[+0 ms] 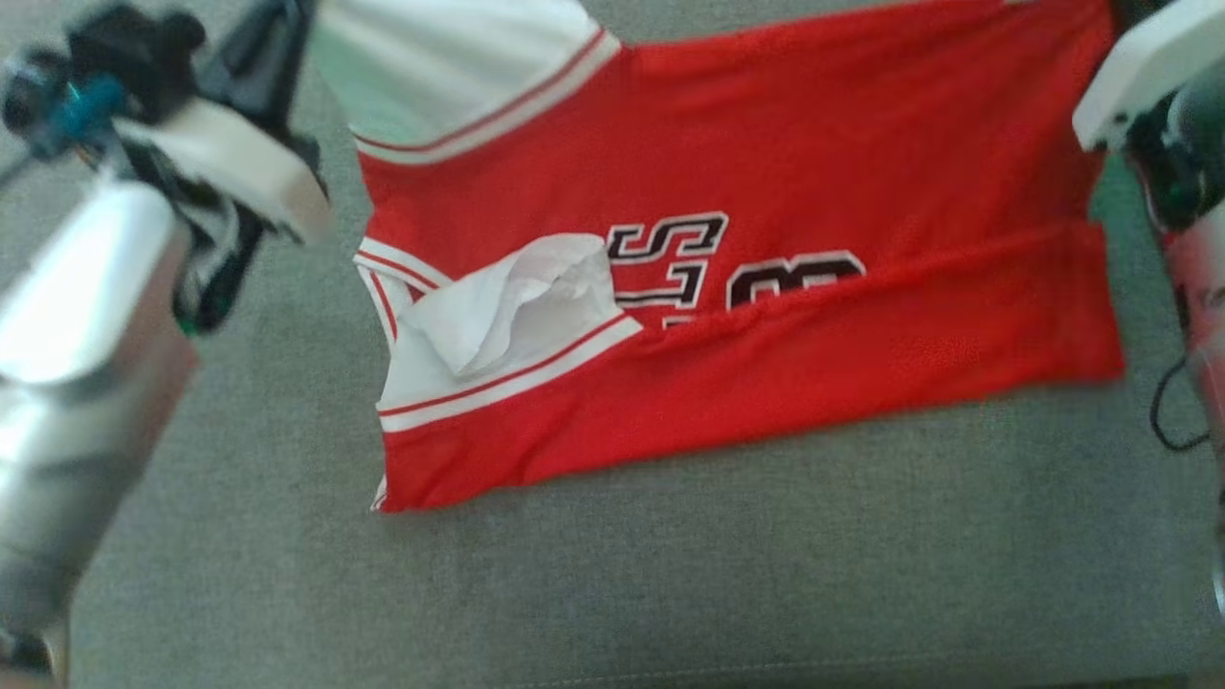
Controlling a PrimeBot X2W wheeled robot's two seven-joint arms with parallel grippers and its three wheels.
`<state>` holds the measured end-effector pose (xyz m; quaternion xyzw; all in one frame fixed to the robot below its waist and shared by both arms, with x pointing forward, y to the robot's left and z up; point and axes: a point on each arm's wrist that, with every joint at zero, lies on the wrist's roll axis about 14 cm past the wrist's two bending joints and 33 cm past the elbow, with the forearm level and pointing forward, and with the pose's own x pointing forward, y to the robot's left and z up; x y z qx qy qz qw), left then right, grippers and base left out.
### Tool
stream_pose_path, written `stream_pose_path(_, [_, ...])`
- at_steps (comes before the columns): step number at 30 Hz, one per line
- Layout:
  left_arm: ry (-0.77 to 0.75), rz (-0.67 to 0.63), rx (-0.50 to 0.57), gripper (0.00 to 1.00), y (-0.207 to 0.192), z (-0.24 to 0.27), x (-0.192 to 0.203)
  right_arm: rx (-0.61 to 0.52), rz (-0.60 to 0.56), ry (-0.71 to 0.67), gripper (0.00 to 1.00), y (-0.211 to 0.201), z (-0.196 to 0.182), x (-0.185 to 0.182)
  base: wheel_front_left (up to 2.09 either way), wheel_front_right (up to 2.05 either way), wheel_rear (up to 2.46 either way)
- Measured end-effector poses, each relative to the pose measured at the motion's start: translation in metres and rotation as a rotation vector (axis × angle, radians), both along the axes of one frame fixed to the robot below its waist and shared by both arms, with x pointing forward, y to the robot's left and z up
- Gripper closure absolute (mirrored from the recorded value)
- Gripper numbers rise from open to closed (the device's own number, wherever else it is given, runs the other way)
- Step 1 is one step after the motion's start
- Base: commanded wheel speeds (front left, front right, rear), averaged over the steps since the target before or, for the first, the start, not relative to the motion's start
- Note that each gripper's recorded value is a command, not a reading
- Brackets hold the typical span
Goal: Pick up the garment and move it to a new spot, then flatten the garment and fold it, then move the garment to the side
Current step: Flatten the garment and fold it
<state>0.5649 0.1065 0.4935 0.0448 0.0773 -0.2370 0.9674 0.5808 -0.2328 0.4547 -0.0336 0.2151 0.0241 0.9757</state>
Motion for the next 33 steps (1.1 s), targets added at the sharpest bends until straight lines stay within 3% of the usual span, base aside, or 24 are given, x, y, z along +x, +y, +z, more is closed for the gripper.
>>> stream_pose_path(13, [-0.18,0.019,0.026,1.0,-0.002,0.055,0.051,0.103,0.002,-0.247,1.0,0.009,0.061,0.032,0.0,0.0,0.0])
stream_pose_path(22, [-0.111,0.019,0.018,1.0,0.006,0.031,0.027,0.114,0.029,-0.193,1.0,0.018,0.044,0.021,0.0,0.0,0.0])
stream_pose_path(33, [0.117,-0.021,0.085,1.0,0.019,-0.04,-0.053,0.044,0.088,0.073,1.0,0.013,-0.02,-0.041,0.0,0.0,0.0])
